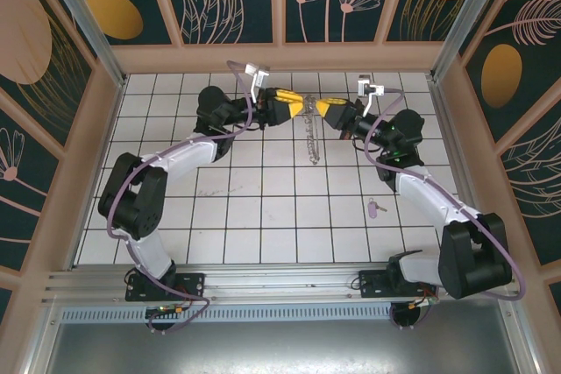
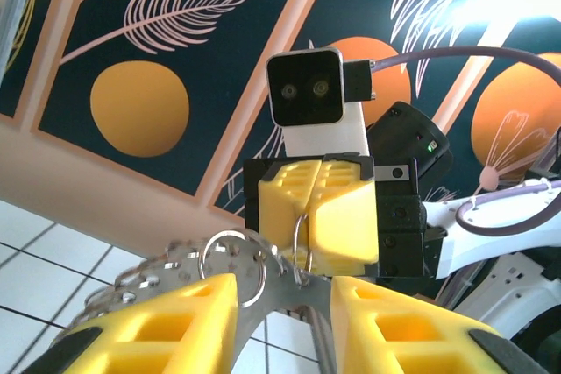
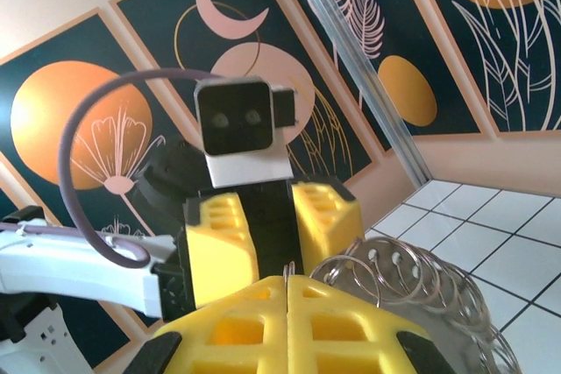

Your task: Put the keys on the keyring

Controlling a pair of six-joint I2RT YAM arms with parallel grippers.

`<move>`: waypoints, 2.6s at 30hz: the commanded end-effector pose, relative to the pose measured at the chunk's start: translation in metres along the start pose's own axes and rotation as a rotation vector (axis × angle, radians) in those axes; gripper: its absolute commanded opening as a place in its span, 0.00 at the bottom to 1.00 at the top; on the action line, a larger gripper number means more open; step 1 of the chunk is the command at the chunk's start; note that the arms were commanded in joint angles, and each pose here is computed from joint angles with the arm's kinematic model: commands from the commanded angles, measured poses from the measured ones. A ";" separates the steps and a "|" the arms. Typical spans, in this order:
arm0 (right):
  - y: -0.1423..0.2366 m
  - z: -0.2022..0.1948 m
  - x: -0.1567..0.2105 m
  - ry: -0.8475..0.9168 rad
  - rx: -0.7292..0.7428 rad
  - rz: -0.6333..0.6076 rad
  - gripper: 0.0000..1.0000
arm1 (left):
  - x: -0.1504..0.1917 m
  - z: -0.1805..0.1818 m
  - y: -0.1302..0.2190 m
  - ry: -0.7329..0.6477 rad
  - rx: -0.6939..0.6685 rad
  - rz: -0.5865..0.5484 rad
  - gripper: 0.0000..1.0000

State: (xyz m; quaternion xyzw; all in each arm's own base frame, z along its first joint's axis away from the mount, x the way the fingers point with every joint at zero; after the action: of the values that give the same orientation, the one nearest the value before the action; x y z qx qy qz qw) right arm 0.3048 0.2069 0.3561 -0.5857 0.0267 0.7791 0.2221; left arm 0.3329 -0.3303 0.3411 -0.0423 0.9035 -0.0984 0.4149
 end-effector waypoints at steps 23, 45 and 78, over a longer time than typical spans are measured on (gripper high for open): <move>-0.002 0.009 -0.028 0.070 -0.027 -0.089 0.00 | -0.002 -0.015 -0.016 0.013 0.085 -0.033 0.29; -0.004 0.010 -0.024 0.061 -0.044 -0.079 0.00 | -0.005 -0.010 -0.028 0.010 0.086 -0.023 0.30; -0.006 0.007 -0.019 0.054 -0.027 -0.060 0.00 | -0.004 -0.008 -0.031 0.010 0.086 -0.032 0.00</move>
State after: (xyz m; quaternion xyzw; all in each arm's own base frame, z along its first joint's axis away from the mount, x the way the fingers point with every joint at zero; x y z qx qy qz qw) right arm 0.3100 0.2077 0.3574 -0.5799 0.0202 0.7796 0.2357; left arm 0.3322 -0.3562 0.3470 -0.0392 0.9115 -0.1314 0.3877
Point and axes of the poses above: each hand's point on the last joint's axis, 136 mm out from that joint toward the fingers, its own y axis back along the fingers, its own z axis along the line the jaws close on, x = y × z, the point moved 2 cm from there along y, back along the fingers, and after that the axes turned 12 degrees about y, right-handed, at the moved point
